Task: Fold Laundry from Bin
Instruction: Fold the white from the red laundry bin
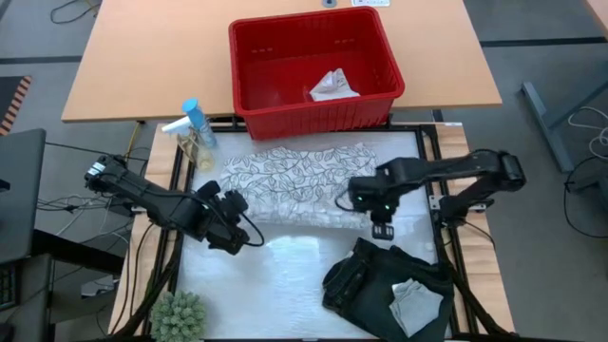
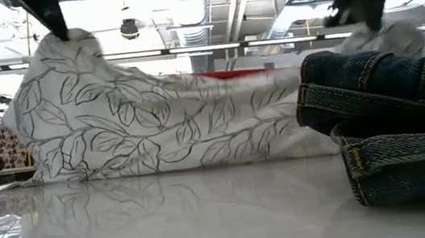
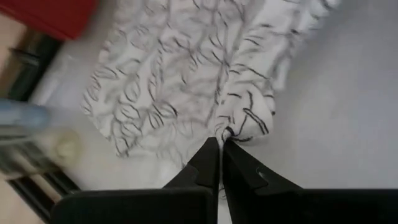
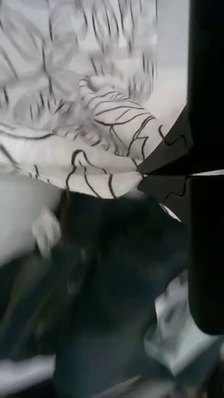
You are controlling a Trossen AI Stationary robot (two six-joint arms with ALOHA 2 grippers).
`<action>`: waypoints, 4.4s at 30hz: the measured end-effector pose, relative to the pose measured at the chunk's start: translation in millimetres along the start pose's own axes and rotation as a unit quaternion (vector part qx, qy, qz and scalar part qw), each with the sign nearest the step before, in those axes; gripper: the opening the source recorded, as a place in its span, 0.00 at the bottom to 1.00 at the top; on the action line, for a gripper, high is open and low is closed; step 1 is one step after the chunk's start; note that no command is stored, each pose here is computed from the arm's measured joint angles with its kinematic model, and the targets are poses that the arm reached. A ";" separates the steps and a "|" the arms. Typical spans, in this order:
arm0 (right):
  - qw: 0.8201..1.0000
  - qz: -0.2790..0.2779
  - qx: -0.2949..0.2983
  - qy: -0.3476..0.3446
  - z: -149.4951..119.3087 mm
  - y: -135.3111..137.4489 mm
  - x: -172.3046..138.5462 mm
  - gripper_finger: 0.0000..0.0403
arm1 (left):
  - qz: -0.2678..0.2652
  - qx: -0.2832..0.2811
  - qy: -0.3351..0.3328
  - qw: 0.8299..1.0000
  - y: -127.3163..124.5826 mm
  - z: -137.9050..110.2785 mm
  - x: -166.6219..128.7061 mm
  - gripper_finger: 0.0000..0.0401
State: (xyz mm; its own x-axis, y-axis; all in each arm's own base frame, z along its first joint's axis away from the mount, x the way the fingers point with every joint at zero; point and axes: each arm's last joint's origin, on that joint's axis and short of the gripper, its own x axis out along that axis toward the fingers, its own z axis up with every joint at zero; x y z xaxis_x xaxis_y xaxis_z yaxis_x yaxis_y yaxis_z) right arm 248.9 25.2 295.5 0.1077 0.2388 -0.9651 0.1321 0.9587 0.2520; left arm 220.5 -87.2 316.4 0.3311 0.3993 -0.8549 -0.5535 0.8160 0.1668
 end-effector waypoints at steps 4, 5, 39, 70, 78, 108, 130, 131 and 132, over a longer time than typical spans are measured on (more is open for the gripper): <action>1.000 0.009 0.012 -0.011 -14.1 20.3 -6.5 0.05 | -0.026 0.003 0.027 0.999 -4.2 -5.3 -2.7 0.00; 1.000 0.006 0.014 -0.013 -15.6 24.0 -6.2 0.05 | -0.031 0.001 0.031 0.999 -5.3 -6.7 -3.6 0.00; 0.978 -0.194 -0.019 -0.077 24.2 -156.9 -23.4 0.05 | 0.222 -0.054 -0.037 0.973 51.8 8.5 88.2 0.00; 0.978 -0.180 -0.004 -0.107 48.7 -235.3 12.5 0.15 | 0.257 -0.164 -0.012 0.952 109.5 13.9 157.9 0.00; 0.974 -0.185 0.000 -0.130 51.1 -239.4 10.2 0.34 | 0.253 -0.156 0.003 0.955 110.5 12.1 158.0 0.11; 0.962 -0.086 -0.254 -0.043 76.6 -85.4 68.3 0.52 | -0.036 0.109 -0.161 0.980 -1.0 -9.6 141.5 0.26; 0.979 -0.132 -0.154 -0.013 45.4 -98.0 124.1 0.62 | 0.015 0.194 -0.106 0.975 -3.9 -26.2 172.4 0.26; 0.979 -0.132 -0.153 -0.013 44.5 -98.5 125.7 0.62 | 0.013 0.196 -0.100 0.975 -5.5 -28.4 177.0 0.26; 0.980 -0.133 -0.151 -0.016 44.2 -98.7 126.9 0.62 | 0.008 0.195 -0.094 0.976 -6.8 -30.5 180.8 0.26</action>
State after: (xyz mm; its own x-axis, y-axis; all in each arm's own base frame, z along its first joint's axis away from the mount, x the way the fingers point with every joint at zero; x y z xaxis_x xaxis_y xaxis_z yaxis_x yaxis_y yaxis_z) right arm 293.0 -46.0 151.4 0.1397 -0.0251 -0.9899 -0.1367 0.9896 -0.0444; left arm 260.8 -33.3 145.7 0.4785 0.4535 -0.7520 -0.2389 0.8913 0.3855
